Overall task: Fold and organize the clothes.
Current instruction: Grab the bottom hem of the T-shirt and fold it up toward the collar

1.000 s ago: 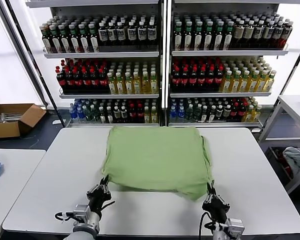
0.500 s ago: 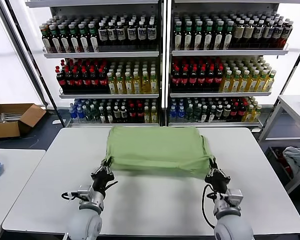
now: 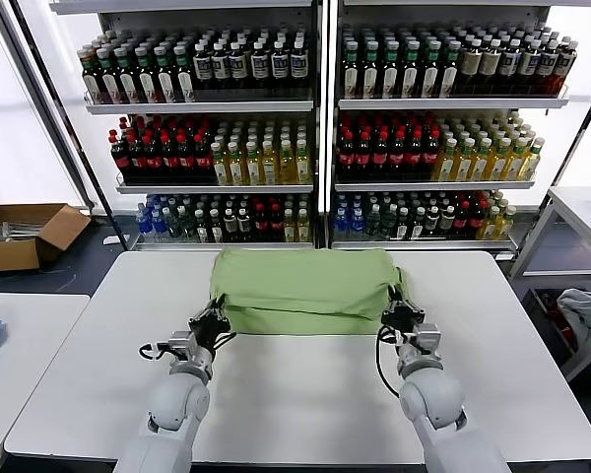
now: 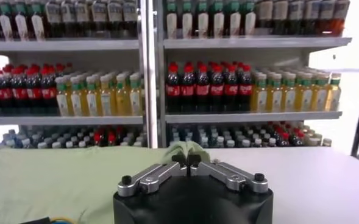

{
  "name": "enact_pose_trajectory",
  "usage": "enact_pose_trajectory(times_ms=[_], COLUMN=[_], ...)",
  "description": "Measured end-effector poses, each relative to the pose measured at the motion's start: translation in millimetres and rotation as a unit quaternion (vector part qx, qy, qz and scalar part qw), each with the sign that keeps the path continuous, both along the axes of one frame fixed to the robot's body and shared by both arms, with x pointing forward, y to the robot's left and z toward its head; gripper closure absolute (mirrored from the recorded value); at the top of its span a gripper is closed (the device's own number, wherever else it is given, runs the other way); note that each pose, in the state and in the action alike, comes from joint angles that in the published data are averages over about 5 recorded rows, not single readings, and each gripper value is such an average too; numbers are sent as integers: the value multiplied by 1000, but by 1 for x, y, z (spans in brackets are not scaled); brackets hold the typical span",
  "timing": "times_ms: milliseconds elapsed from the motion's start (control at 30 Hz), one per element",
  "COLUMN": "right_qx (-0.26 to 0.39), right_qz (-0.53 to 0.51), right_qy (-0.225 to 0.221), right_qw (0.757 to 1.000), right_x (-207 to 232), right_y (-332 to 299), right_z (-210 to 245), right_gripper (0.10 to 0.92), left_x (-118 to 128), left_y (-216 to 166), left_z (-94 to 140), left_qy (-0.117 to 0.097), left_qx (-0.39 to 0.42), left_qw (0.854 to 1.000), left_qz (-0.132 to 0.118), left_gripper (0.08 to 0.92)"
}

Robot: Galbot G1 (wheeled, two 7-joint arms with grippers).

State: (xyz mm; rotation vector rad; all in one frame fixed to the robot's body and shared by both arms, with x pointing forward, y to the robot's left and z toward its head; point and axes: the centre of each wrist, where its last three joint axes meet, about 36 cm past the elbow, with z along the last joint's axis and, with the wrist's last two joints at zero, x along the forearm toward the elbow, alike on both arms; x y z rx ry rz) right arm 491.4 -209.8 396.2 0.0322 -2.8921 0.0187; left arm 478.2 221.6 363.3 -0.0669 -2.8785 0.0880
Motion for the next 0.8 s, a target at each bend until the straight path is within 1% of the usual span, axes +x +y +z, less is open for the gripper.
enact_pose_trajectory(times_ms=[100, 233, 433, 667, 800], right_qx=[16, 55, 112, 126, 129], right_qz=[-7, -21, -42, -62, -74], right_qy=[10, 20, 30, 28, 25], right_qw=[1000, 998, 992, 990, 989], right_x=[12, 25, 34, 21, 3], right_y=[3, 9, 22, 18, 6], right_z=[0, 2, 8, 17, 22], right_gripper=[764, 651, 478, 273, 209], left_x=[8, 14, 16, 8, -2], left_y=[1, 2, 2, 1, 0], left_z=[1, 3, 5, 10, 14], left_qy=[4, 8, 20, 31, 33], left_qx=[-2, -5, 2, 17, 23], left_qw=[1000, 1000, 999, 999, 999], left_qz=[5, 13, 27, 34, 33], left_gripper=[842, 721, 548, 349, 240])
